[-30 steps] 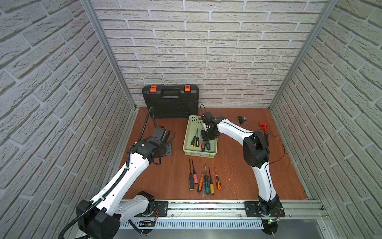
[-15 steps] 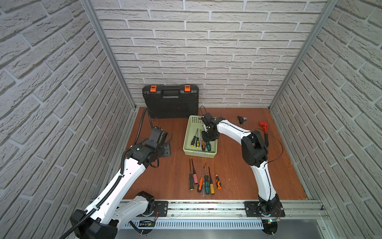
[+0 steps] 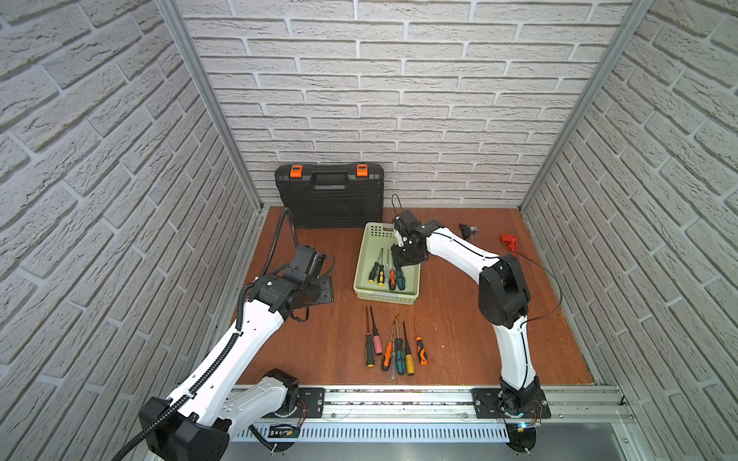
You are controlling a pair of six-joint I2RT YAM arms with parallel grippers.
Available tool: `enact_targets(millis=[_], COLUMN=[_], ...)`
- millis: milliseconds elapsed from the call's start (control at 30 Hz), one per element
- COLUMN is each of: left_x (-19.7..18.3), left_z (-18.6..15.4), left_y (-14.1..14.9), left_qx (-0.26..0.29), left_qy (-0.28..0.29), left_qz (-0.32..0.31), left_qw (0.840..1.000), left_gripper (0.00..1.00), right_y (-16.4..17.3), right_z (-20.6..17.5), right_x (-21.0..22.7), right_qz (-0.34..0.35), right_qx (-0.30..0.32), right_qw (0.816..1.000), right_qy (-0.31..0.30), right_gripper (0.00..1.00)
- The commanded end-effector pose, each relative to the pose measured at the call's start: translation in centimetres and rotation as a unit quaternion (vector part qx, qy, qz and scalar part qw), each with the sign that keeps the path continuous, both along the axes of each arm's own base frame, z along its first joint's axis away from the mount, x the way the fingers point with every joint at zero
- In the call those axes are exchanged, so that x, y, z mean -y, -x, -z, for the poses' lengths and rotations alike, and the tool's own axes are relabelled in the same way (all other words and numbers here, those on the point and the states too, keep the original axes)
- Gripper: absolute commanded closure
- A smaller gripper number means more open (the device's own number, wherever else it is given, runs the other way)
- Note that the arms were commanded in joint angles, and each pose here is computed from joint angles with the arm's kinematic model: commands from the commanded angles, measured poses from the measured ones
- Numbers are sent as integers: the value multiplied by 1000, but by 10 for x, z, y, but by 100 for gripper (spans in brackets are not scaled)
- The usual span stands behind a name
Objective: Put the screwdriver in the bin
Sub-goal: Place the screwdriver into the bin, then pick up the screwdriver from the bottom-center of the table.
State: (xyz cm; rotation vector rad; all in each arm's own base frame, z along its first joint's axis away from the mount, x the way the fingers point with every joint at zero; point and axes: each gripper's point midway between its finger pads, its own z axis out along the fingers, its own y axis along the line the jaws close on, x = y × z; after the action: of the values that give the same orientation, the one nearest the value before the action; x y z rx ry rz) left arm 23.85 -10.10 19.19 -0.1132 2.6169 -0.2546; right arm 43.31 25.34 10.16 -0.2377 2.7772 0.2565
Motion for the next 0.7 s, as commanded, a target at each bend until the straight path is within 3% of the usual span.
enact_targets(millis=[0,100,267,433,667], left_x=[27,47,85,122,133], left_z=[15,30,61,92,128], left_y=[14,29,59,84,94], left_qx=[-49,-77,-125,-152,-181], left_qy=[54,51,29,46,16], left_qz=[26,56,92,94,80], left_qw=[997,994,987,983,980], left_gripper=[43,44,45,45,45], right_y=[-3,7,38,64,85], right_z=[-68,-107,-140,-139,-131], right_x=[-9,-14,-15,-6,3], right_qz=[-34,-45,-57,-50,-53], right_qx=[88,117,155,173,165], right_qw=[995,990,979,972,972], right_qy=[-26,-67,-116,-151,-159], right_gripper=[58,58,58,57,57])
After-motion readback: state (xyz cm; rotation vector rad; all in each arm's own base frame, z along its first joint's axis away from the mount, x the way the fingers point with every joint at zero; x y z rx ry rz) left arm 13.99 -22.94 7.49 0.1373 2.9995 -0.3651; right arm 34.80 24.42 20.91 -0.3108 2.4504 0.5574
